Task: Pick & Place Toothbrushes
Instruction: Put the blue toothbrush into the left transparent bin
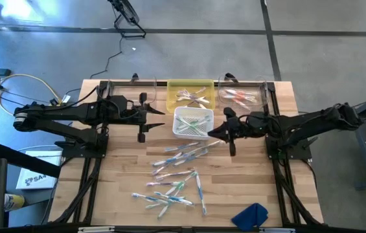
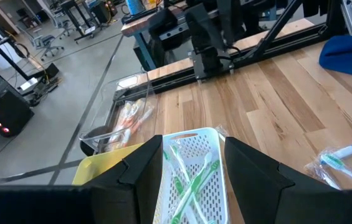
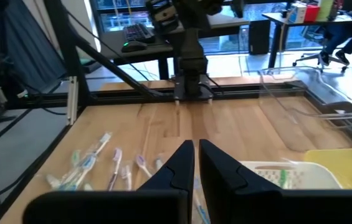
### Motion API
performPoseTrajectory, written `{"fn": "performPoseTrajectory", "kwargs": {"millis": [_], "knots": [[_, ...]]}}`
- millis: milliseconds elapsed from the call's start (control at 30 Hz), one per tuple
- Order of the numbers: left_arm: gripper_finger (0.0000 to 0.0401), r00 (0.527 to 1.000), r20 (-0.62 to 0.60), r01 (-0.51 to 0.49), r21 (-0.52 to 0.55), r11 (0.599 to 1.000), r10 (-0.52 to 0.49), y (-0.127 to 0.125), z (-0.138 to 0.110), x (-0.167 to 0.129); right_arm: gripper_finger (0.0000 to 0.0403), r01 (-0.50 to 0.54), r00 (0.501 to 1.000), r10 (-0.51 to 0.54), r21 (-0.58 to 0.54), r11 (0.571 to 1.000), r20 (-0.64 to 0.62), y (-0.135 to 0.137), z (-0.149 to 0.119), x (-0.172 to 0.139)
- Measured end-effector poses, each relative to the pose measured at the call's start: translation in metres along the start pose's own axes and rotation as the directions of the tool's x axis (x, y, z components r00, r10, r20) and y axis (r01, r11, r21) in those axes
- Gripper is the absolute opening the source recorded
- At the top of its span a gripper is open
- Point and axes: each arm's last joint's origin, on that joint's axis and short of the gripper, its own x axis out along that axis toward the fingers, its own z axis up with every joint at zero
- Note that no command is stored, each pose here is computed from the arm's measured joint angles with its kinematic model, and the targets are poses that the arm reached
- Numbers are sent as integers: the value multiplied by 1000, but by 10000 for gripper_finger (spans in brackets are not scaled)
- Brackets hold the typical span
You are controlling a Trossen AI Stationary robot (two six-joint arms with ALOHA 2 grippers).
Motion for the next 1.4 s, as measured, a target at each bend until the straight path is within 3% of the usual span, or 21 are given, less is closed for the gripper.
{"fn": "performPoseTrajectory", "kwargs": {"millis": [1033,1200,1400], "knots": [[168,1000,-3,-7,-6,1000,7,0,0,0,16,-38,999,38,-8,999,-4,9,-1,0],[168,1000,-24,-6,-102,995,4,0,-2,0,16,-39,999,39,-9,999,-4,9,-1,0],[168,981,-121,116,-249,962,-150,-9,-14,-1,16,-38,999,38,-10,999,-9,9,-1,0]]}}
